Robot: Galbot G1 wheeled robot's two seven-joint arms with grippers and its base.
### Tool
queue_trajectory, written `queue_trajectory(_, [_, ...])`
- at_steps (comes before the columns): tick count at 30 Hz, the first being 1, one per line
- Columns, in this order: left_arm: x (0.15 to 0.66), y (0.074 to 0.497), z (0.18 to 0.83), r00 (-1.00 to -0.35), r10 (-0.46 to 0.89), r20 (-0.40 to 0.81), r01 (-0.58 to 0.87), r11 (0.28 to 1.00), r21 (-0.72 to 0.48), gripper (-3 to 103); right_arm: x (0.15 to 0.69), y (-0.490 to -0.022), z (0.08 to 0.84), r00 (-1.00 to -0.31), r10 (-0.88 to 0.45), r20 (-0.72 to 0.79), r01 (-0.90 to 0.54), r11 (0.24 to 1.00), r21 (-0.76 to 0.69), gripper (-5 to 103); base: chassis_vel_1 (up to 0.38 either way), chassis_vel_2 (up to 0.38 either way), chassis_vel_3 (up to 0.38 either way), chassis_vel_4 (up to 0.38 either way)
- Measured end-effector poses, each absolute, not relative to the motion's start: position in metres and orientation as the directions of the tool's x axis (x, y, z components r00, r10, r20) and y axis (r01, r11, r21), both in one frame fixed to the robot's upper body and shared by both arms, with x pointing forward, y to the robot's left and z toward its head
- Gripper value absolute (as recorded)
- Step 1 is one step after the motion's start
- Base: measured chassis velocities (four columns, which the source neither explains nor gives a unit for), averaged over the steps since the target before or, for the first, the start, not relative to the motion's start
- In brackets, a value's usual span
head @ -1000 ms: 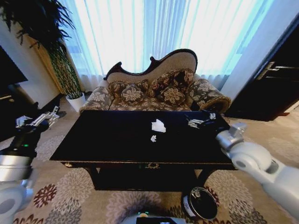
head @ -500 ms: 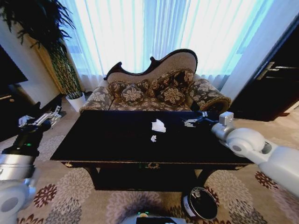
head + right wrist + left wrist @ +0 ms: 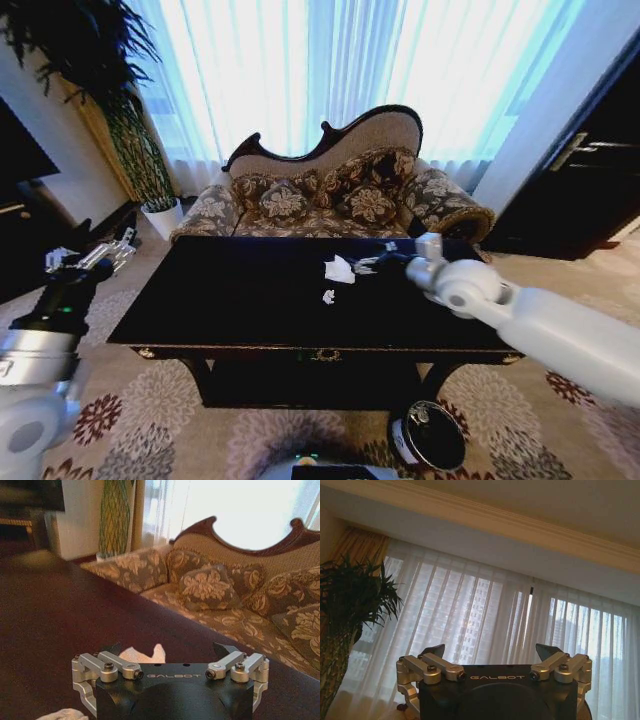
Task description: Move to the front of the table and place the trash on the table into the trash bin.
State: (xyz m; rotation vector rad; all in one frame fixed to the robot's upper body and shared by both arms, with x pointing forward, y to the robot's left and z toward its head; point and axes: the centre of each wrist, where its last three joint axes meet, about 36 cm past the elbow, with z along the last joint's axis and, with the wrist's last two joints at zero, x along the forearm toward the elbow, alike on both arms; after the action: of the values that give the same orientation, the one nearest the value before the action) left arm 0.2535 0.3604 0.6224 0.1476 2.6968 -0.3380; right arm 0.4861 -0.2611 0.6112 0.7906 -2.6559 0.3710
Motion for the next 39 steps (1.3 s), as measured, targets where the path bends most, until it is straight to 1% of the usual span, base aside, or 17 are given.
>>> queue_trajectory(4, [0.253, 0.361, 0.623, -0.907, 0.047, -0.419, 0.149, 0.966, -0.213, 100, 0.499, -0.253, 0.612, -0.77, -0.455, 0.447, -0.574, 0.8, -0.173, 100, 0.0, 0.0, 0.0, 0.0])
queue_trajectory(13, [0.254, 0.36, 0.624, -0.902, 0.054, -0.428, 0.157, 0.965, -0.21, 100, 0.518, -0.236, 0.606, -0.732, -0.411, 0.543, -0.574, 0.801, -0.168, 100, 0.0, 0.0, 0.0, 0.0])
queue_trajectory(18, [0.255, 0.359, 0.624, -0.902, 0.055, -0.427, 0.157, 0.966, -0.207, 100, 0.519, -0.234, 0.604, -0.706, -0.414, 0.575, -0.579, 0.805, -0.131, 100, 0.0, 0.0, 0.0, 0.0])
queue_trajectory(27, [0.257, 0.358, 0.622, -0.904, 0.057, -0.424, 0.158, 0.966, -0.207, 100, 0.515, -0.232, 0.592, -0.686, -0.407, 0.604, -0.581, 0.805, -0.118, 100, 0.0, 0.0, 0.0, 0.0])
queue_trajectory(28, [0.257, 0.359, 0.622, -0.904, 0.057, -0.424, 0.157, 0.966, -0.206, 100, 0.515, -0.232, 0.591, -0.685, -0.407, 0.604, -0.582, 0.805, -0.117, 102, 0.0, 0.0, 0.0, 0.0])
queue_trajectory(29, [0.257, 0.359, 0.622, -0.904, 0.057, -0.424, 0.157, 0.966, -0.206, 100, 0.515, -0.232, 0.591, -0.685, -0.407, 0.604, -0.582, 0.805, -0.117, 102, 0.0, 0.0, 0.0, 0.0])
queue_trajectory(31, [0.257, 0.359, 0.623, -0.904, 0.056, -0.425, 0.155, 0.967, -0.203, 100, 0.514, -0.232, 0.589, -0.684, -0.413, 0.601, -0.583, 0.805, -0.111, 94, 0.0, 0.0, 0.0, 0.0])
queue_trajectory(32, [0.257, 0.359, 0.623, -0.904, 0.056, -0.425, 0.155, 0.967, -0.202, 100, 0.514, -0.233, 0.589, -0.684, -0.414, 0.6, -0.583, 0.805, -0.11, 94, 0.0, 0.0, 0.0, 0.0])
queue_trajectory(34, [0.256, 0.36, 0.623, -0.904, 0.055, -0.424, 0.153, 0.968, -0.2, 100, 0.513, -0.235, 0.588, -0.685, -0.424, 0.592, -0.586, 0.804, -0.101, 83, 0.0, 0.0, 0.0, 0.0])
queue_trajectory(35, [0.256, 0.36, 0.623, -0.904, 0.055, -0.424, 0.153, 0.968, -0.2, 100, 0.513, -0.235, 0.588, -0.685, -0.424, 0.592, -0.586, 0.804, -0.101, 83, 0.0, 0.0, 0.0, 0.0])
queue_trajectory(38, [0.255, 0.36, 0.624, -0.903, 0.055, -0.426, 0.152, 0.968, -0.199, 100, 0.512, -0.239, 0.587, -0.683, -0.44, 0.583, -0.592, 0.801, -0.088, 66, 0.0, 0.0, 0.0, 0.0])
queue_trajectory(39, [0.255, 0.36, 0.624, -0.903, 0.055, -0.426, 0.152, 0.968, -0.199, 100, 0.512, -0.239, 0.587, -0.683, -0.44, 0.583, -0.592, 0.801, -0.088, 66, 0.0, 0.0, 0.0, 0.0])
